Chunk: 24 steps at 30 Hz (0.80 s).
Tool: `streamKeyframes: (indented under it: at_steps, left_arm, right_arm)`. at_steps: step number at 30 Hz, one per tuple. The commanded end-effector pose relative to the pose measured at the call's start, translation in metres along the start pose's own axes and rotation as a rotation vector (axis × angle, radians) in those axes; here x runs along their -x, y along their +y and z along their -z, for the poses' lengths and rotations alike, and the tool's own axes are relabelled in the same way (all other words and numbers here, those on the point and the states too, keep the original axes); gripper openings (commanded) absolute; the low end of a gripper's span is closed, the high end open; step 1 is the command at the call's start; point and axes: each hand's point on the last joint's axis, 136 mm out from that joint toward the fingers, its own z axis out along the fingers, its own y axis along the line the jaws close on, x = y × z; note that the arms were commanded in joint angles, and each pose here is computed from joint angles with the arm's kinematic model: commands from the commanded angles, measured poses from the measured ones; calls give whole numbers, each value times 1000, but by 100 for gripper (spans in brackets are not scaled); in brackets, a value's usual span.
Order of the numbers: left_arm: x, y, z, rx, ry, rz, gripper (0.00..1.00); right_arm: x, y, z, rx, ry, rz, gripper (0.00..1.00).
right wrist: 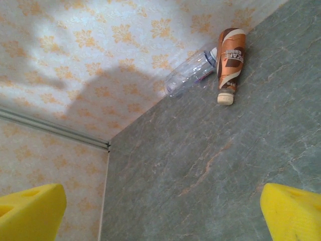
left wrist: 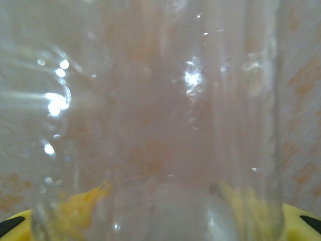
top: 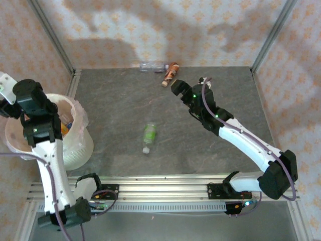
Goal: Put the plastic bottles in the bin
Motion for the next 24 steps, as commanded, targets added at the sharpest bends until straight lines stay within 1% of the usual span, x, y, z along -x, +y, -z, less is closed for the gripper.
streamKeyframes:
  at_steps: [1, 3, 6, 8, 10, 13, 17, 19, 22, 24]
  left_arm:
    - [-7, 3, -14, -5, -23, 115, 53]
    - [-14, 3, -22, -12, -31, 113, 54]
    - [-26, -3, -30, -20, -35, 31, 56]
    - [-35, 0, -34, 10, -31, -11, 57]
    - [-45, 16, -38, 71, -32, 35, 58]
    - [-63, 33, -44, 115, 10, 117, 59]
    - [-77, 47, -45, 192, 60, 123, 62]
    - [-81, 52, -43, 221, 73, 134, 67]
    - [-82, 62, -40, 276, 80, 152, 84]
    - [-81, 64, -39, 284, 83, 159, 89]
  right_arm:
    - [17, 9, 9, 4, -36, 28, 99]
    - [17, 8, 9, -1, -35, 35, 99]
    - [17, 6, 9, -7, -36, 35, 99]
    - [18, 6, 9, -9, -37, 35, 99]
    - [16, 4, 7, -15, -34, 34, 99]
    - [14, 4, 5, -17, -25, 36, 99]
    - [13, 2, 4, -27, -15, 46, 99]
    - [12, -1, 4, -40, -12, 50, 99]
    - [11, -5, 4, -53, -10, 53, 99]
    - [11, -6, 4, -60, -9, 57, 99]
